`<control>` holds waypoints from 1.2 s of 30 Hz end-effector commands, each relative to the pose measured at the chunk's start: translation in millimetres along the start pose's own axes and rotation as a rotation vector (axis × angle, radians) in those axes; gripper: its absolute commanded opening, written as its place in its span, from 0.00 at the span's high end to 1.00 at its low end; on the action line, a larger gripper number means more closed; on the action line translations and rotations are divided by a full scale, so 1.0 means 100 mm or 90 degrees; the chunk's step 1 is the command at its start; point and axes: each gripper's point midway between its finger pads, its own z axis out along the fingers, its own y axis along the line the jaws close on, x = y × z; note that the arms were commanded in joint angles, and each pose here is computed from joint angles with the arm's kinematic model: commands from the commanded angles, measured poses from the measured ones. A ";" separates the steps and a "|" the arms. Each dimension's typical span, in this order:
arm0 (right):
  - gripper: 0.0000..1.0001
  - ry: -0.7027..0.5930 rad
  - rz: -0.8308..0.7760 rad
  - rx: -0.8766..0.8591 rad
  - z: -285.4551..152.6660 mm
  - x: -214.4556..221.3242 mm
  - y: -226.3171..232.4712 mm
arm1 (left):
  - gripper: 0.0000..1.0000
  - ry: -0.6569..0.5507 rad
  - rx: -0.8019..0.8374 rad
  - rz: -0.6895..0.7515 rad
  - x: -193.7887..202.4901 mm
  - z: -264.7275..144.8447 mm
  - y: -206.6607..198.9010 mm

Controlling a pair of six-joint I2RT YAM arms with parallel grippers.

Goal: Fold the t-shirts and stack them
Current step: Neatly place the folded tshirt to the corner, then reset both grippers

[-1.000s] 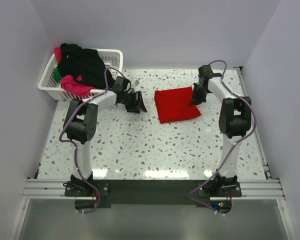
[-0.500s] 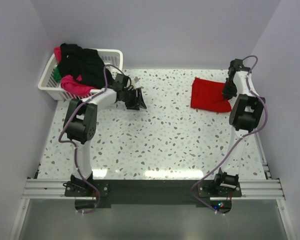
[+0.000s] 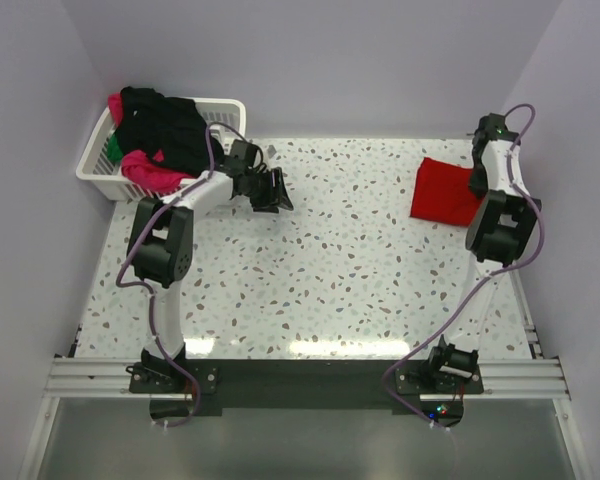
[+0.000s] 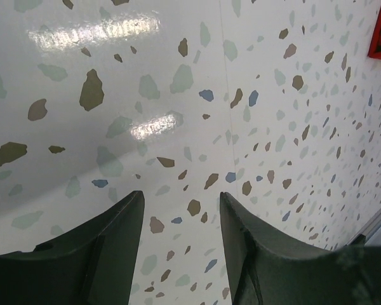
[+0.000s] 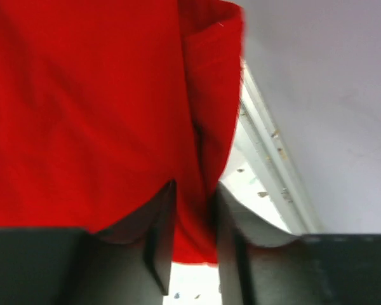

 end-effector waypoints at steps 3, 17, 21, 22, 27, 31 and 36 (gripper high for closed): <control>0.36 -0.042 0.021 0.069 -0.26 -0.15 -0.32 | 0.44 -0.012 0.006 0.010 -0.11 -0.08 -0.06; 0.01 -0.180 0.043 -0.049 -1.22 -0.08 0.03 | 0.44 -0.120 0.017 0.118 -0.21 -0.55 -0.35; 0.01 -0.215 0.012 -0.167 -1.59 0.16 0.55 | 0.44 -0.162 0.006 0.150 -0.22 -0.77 -0.44; 0.01 -0.219 -0.009 -0.208 -1.73 0.34 0.75 | 0.44 -0.171 0.004 0.156 -0.22 -0.81 -0.45; 0.01 -0.223 -0.059 -0.393 -2.16 0.88 1.50 | 0.44 -0.233 -0.014 0.166 -0.16 -1.10 -0.46; 0.01 -0.200 -0.138 -0.463 -2.38 1.53 1.99 | 0.44 -0.270 -0.025 0.171 -0.08 -1.31 -0.44; 0.01 -0.215 -0.215 -0.524 -2.71 2.07 2.31 | 0.44 -0.316 -0.054 0.169 0.06 -1.57 -0.34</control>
